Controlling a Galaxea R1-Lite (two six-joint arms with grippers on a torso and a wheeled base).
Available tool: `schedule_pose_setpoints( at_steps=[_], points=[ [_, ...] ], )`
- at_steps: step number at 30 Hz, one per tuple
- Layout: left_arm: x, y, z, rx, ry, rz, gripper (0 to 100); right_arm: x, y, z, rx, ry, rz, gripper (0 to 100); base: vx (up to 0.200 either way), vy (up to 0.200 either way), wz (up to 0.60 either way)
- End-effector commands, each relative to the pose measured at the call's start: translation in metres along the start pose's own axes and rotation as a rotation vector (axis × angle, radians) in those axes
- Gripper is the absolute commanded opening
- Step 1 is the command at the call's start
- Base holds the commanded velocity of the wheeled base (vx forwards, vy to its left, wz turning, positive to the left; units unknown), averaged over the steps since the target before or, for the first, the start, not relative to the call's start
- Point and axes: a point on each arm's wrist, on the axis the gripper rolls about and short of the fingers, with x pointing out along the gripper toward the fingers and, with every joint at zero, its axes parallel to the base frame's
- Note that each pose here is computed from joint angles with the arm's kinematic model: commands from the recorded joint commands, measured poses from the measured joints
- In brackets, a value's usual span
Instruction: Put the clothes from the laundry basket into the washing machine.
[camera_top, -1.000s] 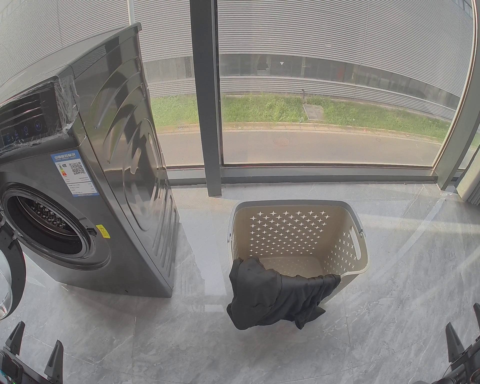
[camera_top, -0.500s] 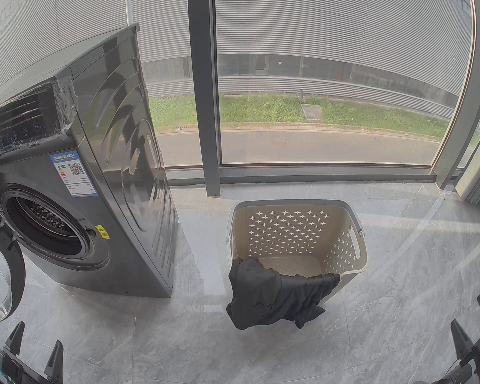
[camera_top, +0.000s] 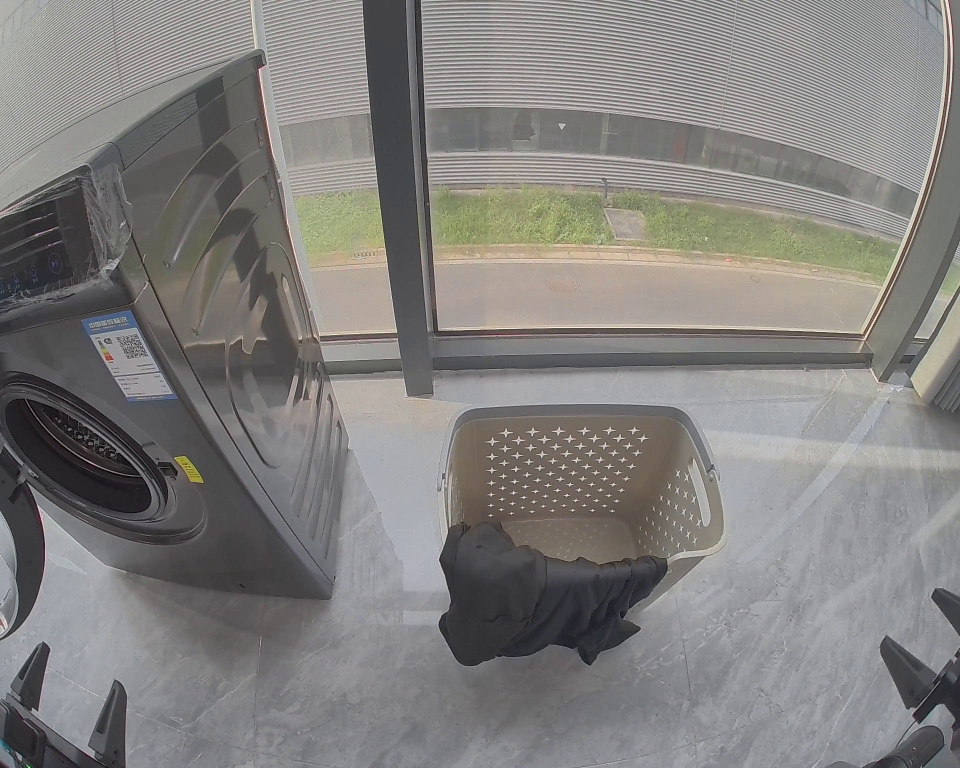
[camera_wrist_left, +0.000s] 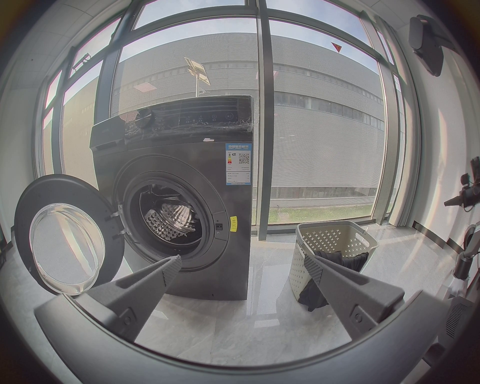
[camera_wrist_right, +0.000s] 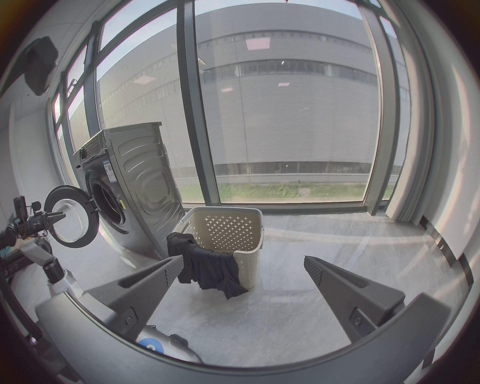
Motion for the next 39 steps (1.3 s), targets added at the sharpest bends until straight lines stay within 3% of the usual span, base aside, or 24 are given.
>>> schedule_pose_setpoints(
  at_steps=[1,4,8,11,13,17,19,26,39],
  points=[
    [0.000,0.000,-0.005,-0.002,0.000,0.000,100,0.060,-0.007,0.036,0.037,0.238,0.121,100,0.000,0.000,0.00],
    [0.000,0.000,-0.005,-0.002,0.000,0.000,100,0.102,-0.004,0.039,0.025,0.301,0.194,100,0.000,0.000,0.00],
    [0.000,0.000,-0.005,0.000,0.000,0.000,100,0.132,0.008,0.032,0.011,0.384,0.278,100,0.000,0.000,0.00],
    [0.000,0.000,-0.005,-0.002,0.000,0.000,100,0.144,0.013,0.028,-0.001,0.434,0.289,100,0.000,0.000,0.00],
    [0.000,0.000,-0.005,-0.002,0.000,0.000,100,0.160,0.025,0.026,0.004,0.473,0.298,100,0.000,0.000,0.00],
    [0.000,0.000,-0.005,-0.002,0.000,0.000,100,0.184,0.046,0.022,0.082,0.526,0.288,100,0.000,0.000,0.00],
    [0.000,0.000,-0.005,-0.002,0.000,0.000,100,0.194,0.054,0.016,0.094,0.555,0.263,100,0.000,0.000,0.00],
    [0.000,0.000,-0.005,-0.002,0.000,-0.002,100,0.224,0.070,0.007,0.081,0.574,0.252,100,-0.143,0.000,0.00],
    [0.000,0.000,-0.005,0.000,0.000,-0.002,100,0.270,0.081,-0.024,0.089,0.625,0.204,100,0.046,0.000,0.00]
  ],
)
